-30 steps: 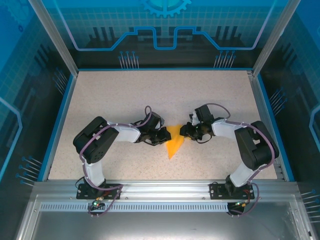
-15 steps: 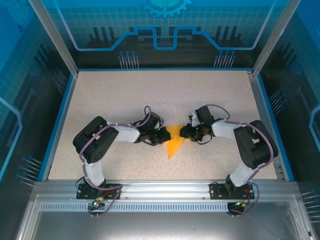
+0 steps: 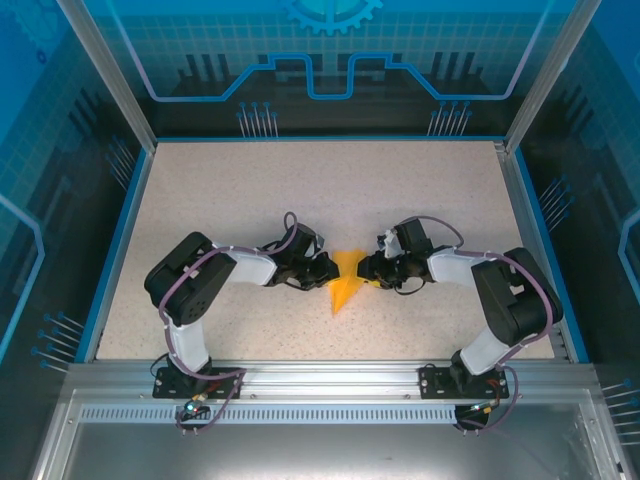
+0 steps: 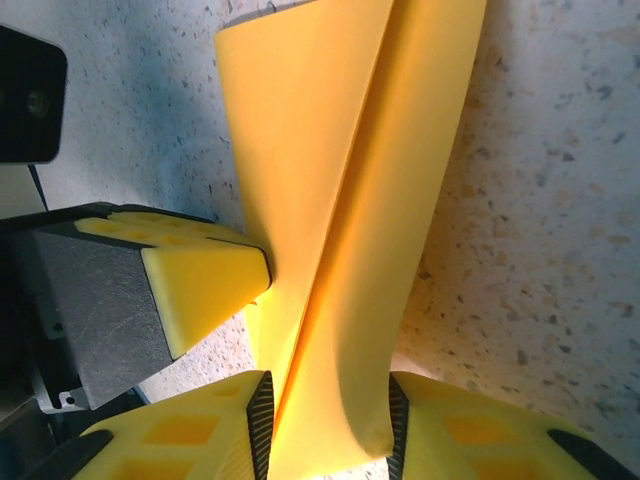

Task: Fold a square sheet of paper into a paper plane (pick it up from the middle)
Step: Turn over the paper at the center of the table, then fold the wing for the fifth time at the center of the table.

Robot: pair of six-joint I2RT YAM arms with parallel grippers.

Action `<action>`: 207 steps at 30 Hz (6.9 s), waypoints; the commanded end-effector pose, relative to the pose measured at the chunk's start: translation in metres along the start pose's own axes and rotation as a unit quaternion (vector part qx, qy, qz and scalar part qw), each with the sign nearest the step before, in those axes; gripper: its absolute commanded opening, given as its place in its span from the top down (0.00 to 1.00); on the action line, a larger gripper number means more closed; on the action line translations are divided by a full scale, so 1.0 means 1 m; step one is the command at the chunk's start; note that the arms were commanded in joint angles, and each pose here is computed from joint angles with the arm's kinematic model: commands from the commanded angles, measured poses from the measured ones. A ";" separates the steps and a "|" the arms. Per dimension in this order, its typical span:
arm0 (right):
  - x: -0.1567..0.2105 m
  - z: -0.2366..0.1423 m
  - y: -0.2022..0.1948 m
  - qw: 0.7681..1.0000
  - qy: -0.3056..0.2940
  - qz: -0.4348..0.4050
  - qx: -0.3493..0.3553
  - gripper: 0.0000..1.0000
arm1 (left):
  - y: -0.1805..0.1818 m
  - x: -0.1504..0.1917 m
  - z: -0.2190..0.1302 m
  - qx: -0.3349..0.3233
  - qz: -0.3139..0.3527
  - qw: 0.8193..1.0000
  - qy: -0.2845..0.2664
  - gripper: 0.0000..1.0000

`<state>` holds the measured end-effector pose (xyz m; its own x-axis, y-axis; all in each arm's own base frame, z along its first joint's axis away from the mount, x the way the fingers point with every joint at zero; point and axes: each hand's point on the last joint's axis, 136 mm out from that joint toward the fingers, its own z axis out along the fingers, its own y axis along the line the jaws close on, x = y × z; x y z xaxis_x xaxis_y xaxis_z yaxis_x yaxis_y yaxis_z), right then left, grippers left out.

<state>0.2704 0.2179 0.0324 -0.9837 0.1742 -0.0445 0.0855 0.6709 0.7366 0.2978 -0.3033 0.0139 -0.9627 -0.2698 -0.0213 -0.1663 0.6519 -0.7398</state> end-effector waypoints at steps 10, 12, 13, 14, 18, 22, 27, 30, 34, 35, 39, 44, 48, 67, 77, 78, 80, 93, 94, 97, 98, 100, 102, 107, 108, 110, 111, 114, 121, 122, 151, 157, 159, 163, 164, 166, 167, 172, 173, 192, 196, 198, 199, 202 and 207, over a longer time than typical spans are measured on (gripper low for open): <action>0.018 0.013 -0.010 0.996 0.013 0.087 0.020 0.61 | 0.033 0.000 -0.003 -0.037 -0.037 0.999 -0.007 0.88; 0.020 0.015 -0.010 0.996 0.011 0.091 0.020 0.61 | 0.031 0.001 -0.003 -0.031 -0.037 0.999 -0.004 0.88; 0.020 0.016 -0.008 0.996 0.011 0.090 0.015 0.61 | 0.029 0.002 -0.002 -0.027 -0.037 0.999 -0.001 0.88; 0.019 0.017 -0.005 0.996 0.009 0.089 0.006 0.61 | 0.027 0.002 -0.002 -0.021 -0.035 0.999 0.000 0.88; 0.014 0.019 0.005 0.997 -0.004 0.079 -0.007 0.63 | 0.019 0.006 -0.003 0.003 -0.033 0.999 0.011 0.87; 0.008 0.017 0.015 0.997 -0.012 0.069 -0.022 0.63 | 0.012 0.011 -0.006 0.020 -0.034 0.999 0.019 0.86; 0.006 0.018 0.022 0.998 -0.014 0.060 -0.024 0.62 | 0.011 0.014 -0.009 0.021 -0.032 0.999 0.020 0.84; 0.005 0.021 0.019 0.998 -0.014 0.062 -0.011 0.63 | 0.011 0.015 -0.010 0.022 -0.033 0.999 0.022 0.84; 0.003 0.024 0.015 0.998 -0.018 0.053 0.000 0.70 | 0.006 0.015 -0.012 0.029 -0.028 0.999 0.020 0.84; 0.002 0.024 0.017 0.999 -0.018 0.049 -0.001 0.71 | 0.004 0.014 -0.013 0.030 -0.027 0.999 0.018 0.84; -0.001 0.027 0.020 0.999 -0.015 0.039 0.000 0.72 | 0.000 0.014 -0.019 0.032 -0.020 0.999 0.014 0.83; -0.004 0.029 0.022 1.000 -0.014 0.023 0.006 0.81 | -0.003 0.014 -0.026 0.034 -0.014 0.999 0.007 0.82; -0.004 0.028 0.028 1.000 -0.007 -0.004 0.005 0.90 | -0.006 0.013 -0.035 0.030 -0.005 1.000 -0.007 0.81; -0.017 -0.159 0.017 0.794 -0.096 -0.218 0.559 0.92 | 0.040 -0.010 -0.146 -0.149 0.012 0.965 -0.216 0.64; -0.005 -0.047 0.037 0.743 -0.020 -0.244 0.623 0.88 | 0.062 -0.008 -0.188 -0.196 -0.001 0.939 -0.281 0.58; -0.002 -0.032 0.041 0.744 -0.012 -0.250 0.620 0.88 | 0.064 -0.007 -0.191 -0.198 -0.001 0.938 -0.284 0.57; 0.002 -0.009 0.047 0.751 -0.004 -0.253 0.610 0.88 | 0.068 -0.005 -0.197 -0.204 -0.001 0.935 -0.290 0.55; 0.033 0.073 0.089 0.866 0.065 -0.261 0.422 0.63 | 0.093 0.009 -0.246 -0.212 -0.025 0.907 -0.363 0.43; 0.037 0.076 0.095 0.878 0.071 -0.261 0.395 0.58 | 0.092 0.009 -0.247 -0.209 -0.024 0.907 -0.365 0.42; 0.040 0.070 0.127 0.910 0.054 -0.275 0.307 0.47 | 0.091 0.010 -0.250 -0.206 -0.017 0.907 -0.366 0.37; 0.040 0.063 0.136 0.917 0.045 -0.278 0.281 0.40 | 0.088 0.010 -0.249 -0.204 -0.010 0.910 -0.361 0.36; 0.037 0.048 0.147 0.932 0.033 -0.278 0.231 0.37 | 0.085 0.011 -0.245 -0.202 -0.004 0.914 -0.351 0.35; 0.028 0.030 0.146 0.943 0.013 -0.266 0.199 0.36 | 0.079 0.010 -0.239 -0.192 0.002 0.921 -0.340 0.35; 0.024 0.010 0.131 0.972 0.027 -0.225 0.063 0.51 | 0.062 0.011 -0.216 -0.160 0.025 0.941 -0.297 0.32; 0.027 0.009 0.124 0.973 0.037 -0.221 0.048 0.54 | 0.060 0.011 -0.210 -0.157 0.027 0.945 -0.286 0.32; 0.030 0.009 0.110 0.974 0.055 -0.216 0.047 0.56 | 0.055 0.012 -0.199 -0.150 0.030 0.952 -0.264 0.31; 0.031 0.010 0.102 0.973 0.056 -0.215 0.055 0.55 | 0.052 0.012 -0.194 -0.145 0.033 0.956 -0.254 0.31; 0.027 0.013 0.085 0.975 0.053 -0.204 0.075 0.58 | 0.048 0.012 -0.178 -0.142 0.031 0.963 -0.227 0.31; 0.019 0.023 0.086 0.979 0.051 -0.192 0.045 0.70 | 0.039 0.011 -0.158 -0.131 0.026 0.973 -0.190 0.32; 0.016 0.024 0.079 0.979 0.047 -0.188 0.061 0.68 | 0.038 0.010 -0.157 -0.131 0.027 0.973 -0.188 0.32; -0.030 0.030 0.022 0.997 -0.002 -0.063 0.049 0.93 | 0.033 0.008 -0.132 -0.137 0.012 0.979 -0.147 0.33; -0.016 0.023 0.017 0.999 -0.020 -0.037 0.019 0.87 | 0.027 0.006 -0.125 -0.135 0.018 0.981 -0.139 0.33; -0.018 0.018 0.023 0.998 -0.024 -0.058 0.017 0.81 | 0.027 0.006 -0.123 -0.137 0.018 0.981 -0.137 0.33; -0.022 0.014 0.035 0.995 -0.018 -0.099 0.014 0.68 | 0.028 0.006 -0.124 -0.140 0.017 0.980 -0.140 0.33; -0.023 0.014 0.038 0.994 -0.015 -0.108 0.013 0.64 | 0.029 0.005 -0.124 -0.141 0.017 0.980 -0.141 0.33; -0.023 0.016 0.048 0.991 -0.005 -0.131 0.009 0.57 | 0.031 0.006 -0.124 -0.142 0.016 0.980 -0.141 0.33; -0.022 0.019 0.050 0.990 0.005 -0.140 0.009 0.54 | 0.032 0.007 -0.125 -0.143 0.015 0.979 -0.142 0.32; -0.017 0.038 0.070 0.981 0.046 -0.188 0.014 0.44 | 0.035 0.009 -0.129 -0.146 0.016 0.978 -0.145 0.31; -0.016 0.042 0.071 0.980 0.052 -0.192 0.016 0.43 | 0.036 0.009 -0.130 -0.147 0.016 0.978 -0.148 0.31; -0.032 0.046 0.029 0.997 -0.026 -0.069 0.024 0.93 | 0.043 0.013 -0.137 -0.154 0.014 0.976 -0.155 0.29; -0.030 0.041 0.018 0.998 -0.053 -0.037 0.027 0.87 | 0.041 0.012 -0.133 -0.151 0.016 0.977 -0.151 0.29; -0.029 0.035 0.017 0.997 -0.060 -0.037 0.031 0.80 | 0.040 0.011 -0.133 -0.151 0.019 0.977 -0.150 0.29; -0.029 0.031 0.018 0.997 -0.063 -0.041 0.031 0.76 | 0.041 0.012 -0.133 -0.151 0.018 0.977 -0.149 0.29; -0.029 0.011 0.021 0.995 -0.073 -0.056 0.047 0.65 | 0.041 0.012 -0.133 -0.152 0.020 0.977 -0.149 0.29; -0.016 -0.028 0.045 0.988 -0.080 -0.122 0.045 0.61 | 0.042 0.013 -0.132 -0.149 0.022 0.977 -0.149 0.29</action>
<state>0.2985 0.2353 0.0698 -0.9448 0.1662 -0.2823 -0.0672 0.7451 0.6635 0.2527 -0.1857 0.0760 -0.8648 -0.4254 -0.2666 -0.2448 0.8209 -0.5159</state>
